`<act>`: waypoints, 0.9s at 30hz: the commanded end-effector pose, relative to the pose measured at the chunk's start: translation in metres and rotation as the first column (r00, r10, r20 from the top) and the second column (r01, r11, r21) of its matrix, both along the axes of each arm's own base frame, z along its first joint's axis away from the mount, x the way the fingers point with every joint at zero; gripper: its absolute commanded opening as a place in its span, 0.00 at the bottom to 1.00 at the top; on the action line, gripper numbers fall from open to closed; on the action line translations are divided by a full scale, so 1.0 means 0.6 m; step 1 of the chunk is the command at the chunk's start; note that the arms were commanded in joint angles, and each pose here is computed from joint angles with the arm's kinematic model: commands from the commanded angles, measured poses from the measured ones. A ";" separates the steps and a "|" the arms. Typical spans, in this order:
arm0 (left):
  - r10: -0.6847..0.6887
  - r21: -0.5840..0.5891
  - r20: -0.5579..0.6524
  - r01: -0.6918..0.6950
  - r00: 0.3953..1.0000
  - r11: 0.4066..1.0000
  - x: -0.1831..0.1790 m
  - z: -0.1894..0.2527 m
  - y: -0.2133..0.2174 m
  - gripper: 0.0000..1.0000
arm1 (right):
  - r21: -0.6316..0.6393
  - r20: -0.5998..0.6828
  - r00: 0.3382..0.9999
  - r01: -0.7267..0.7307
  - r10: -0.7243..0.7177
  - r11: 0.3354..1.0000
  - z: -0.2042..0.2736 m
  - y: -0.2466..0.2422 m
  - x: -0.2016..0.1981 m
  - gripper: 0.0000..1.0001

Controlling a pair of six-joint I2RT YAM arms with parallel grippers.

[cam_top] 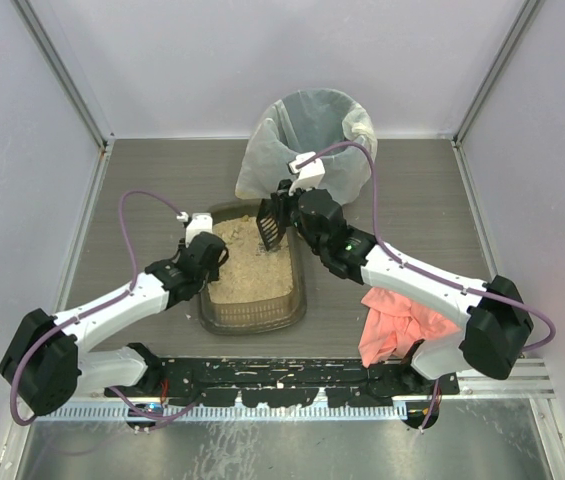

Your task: Clean the litter box

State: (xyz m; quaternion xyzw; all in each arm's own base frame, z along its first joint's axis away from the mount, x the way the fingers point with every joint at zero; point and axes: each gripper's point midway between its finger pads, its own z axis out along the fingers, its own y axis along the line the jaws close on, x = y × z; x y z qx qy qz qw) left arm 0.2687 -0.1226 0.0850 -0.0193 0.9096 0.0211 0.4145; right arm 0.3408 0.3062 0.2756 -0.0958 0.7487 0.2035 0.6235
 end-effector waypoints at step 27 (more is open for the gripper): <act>-0.080 -0.213 0.236 0.132 0.968 0.968 -0.054 0.056 0.008 0.70 | -0.240 0.107 0.976 0.210 -0.189 0.948 -0.018 0.037 0.090 0.01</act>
